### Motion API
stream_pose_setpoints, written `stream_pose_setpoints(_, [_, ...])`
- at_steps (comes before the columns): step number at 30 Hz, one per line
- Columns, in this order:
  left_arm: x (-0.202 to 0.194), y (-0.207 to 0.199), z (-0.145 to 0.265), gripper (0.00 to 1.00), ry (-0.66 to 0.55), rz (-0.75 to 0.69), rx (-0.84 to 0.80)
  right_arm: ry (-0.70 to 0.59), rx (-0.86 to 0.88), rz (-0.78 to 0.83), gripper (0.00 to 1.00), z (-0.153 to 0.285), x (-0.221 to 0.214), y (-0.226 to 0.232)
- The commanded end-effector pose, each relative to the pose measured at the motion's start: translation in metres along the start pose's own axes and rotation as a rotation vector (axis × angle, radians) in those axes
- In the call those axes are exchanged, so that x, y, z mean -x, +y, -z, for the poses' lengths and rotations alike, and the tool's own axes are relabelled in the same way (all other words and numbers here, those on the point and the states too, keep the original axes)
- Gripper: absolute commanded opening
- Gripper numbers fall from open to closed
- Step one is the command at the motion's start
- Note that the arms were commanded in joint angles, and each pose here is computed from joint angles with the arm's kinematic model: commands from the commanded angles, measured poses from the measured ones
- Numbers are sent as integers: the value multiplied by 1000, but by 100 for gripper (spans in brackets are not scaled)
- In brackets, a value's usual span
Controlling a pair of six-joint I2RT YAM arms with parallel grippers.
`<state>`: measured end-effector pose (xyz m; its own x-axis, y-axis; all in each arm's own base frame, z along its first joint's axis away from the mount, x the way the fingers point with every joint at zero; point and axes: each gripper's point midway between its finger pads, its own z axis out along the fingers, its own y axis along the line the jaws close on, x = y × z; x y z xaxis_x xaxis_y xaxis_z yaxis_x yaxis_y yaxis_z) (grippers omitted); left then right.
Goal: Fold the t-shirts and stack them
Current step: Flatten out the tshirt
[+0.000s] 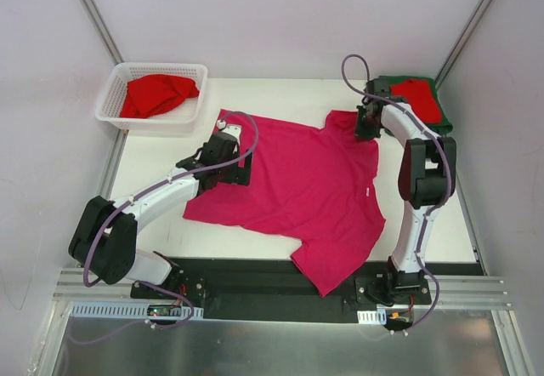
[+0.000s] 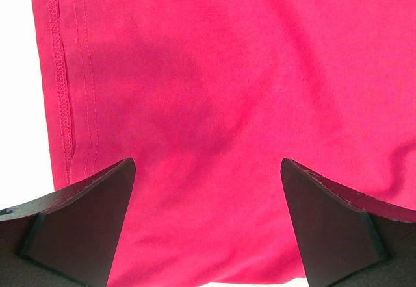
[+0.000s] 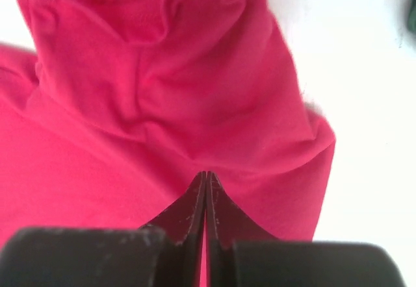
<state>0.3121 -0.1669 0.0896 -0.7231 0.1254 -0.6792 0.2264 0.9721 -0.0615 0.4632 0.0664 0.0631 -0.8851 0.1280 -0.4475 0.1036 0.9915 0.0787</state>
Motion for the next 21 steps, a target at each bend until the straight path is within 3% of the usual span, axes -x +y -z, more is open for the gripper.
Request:
stream_pose_setpoints(1, [11,0,2,95,-43,-8,8,5,116,-7,1,4,16,4])
stream_pose_setpoints(11, [10,0,-1,95,-34,-14,14,93,217,-5,1,-6,2,11])
stream_pose_setpoints(21, [7,2,-2,95,-28,-17,25,121,55,53,1,-14,8,-20])
